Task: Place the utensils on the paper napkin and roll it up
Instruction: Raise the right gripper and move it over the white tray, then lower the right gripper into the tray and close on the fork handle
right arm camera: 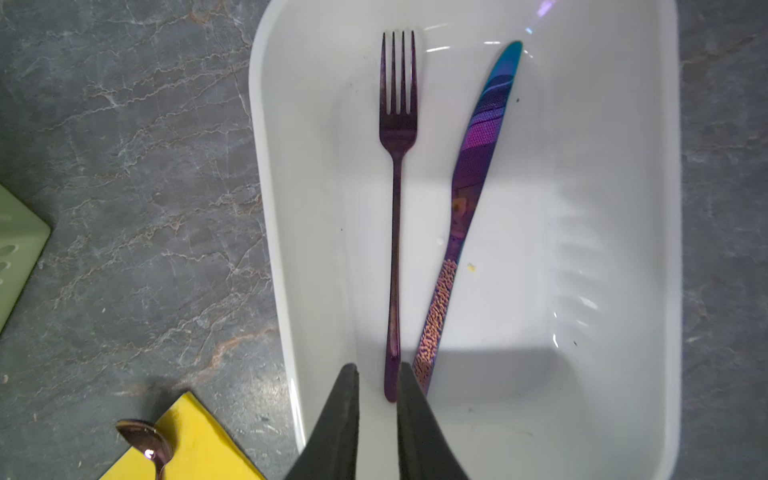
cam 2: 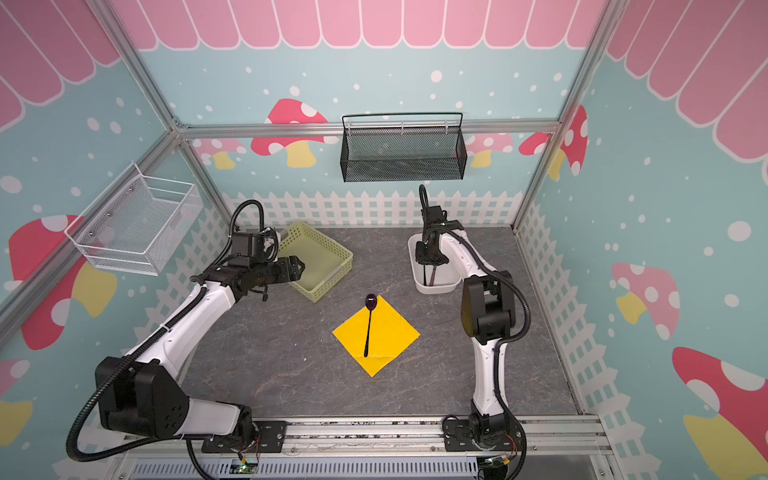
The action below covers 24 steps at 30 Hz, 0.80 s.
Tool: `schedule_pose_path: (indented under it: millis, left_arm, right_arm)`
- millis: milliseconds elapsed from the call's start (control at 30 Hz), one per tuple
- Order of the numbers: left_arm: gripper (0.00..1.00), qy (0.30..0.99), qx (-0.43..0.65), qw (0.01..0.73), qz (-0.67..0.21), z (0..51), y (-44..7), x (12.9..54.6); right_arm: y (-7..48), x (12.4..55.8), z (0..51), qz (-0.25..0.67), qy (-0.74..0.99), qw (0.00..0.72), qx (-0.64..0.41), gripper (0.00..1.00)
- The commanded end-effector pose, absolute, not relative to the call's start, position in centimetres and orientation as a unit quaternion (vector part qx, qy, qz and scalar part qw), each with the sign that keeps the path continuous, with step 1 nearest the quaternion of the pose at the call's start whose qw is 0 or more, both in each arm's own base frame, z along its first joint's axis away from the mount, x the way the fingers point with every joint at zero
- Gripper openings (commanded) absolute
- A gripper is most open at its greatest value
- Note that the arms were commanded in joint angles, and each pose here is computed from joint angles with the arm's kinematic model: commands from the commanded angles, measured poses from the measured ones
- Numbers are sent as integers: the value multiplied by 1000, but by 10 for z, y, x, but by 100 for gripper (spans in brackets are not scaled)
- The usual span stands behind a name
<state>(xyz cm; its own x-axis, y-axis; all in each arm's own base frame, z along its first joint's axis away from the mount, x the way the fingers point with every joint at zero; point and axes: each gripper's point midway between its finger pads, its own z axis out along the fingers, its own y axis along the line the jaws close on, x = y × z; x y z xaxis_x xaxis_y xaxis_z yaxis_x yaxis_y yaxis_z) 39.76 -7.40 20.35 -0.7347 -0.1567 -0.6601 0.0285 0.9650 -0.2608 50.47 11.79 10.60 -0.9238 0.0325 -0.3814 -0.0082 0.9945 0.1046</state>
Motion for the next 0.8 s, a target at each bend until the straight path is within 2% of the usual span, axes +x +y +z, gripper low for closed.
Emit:
schedule_pose_path:
  millis: [0,133,367,767]
  left_arm:
    - [83,922,-51,364,-118,199,-69,392]
    - [83,921,-54,357,-149,195,-79,393]
    - [83,921,-49,374,-100,201,-62,390]
    - [83,924,-51,365,-101,196,-63,390]
  right_arm:
    - [112,511,90,40,984,176,3,20]
    - [114,522,81,41,985,169,3,21]
    - [115,539,62,38,986,160,7,21]
    - [111,560,44,19,986,167,8,21]
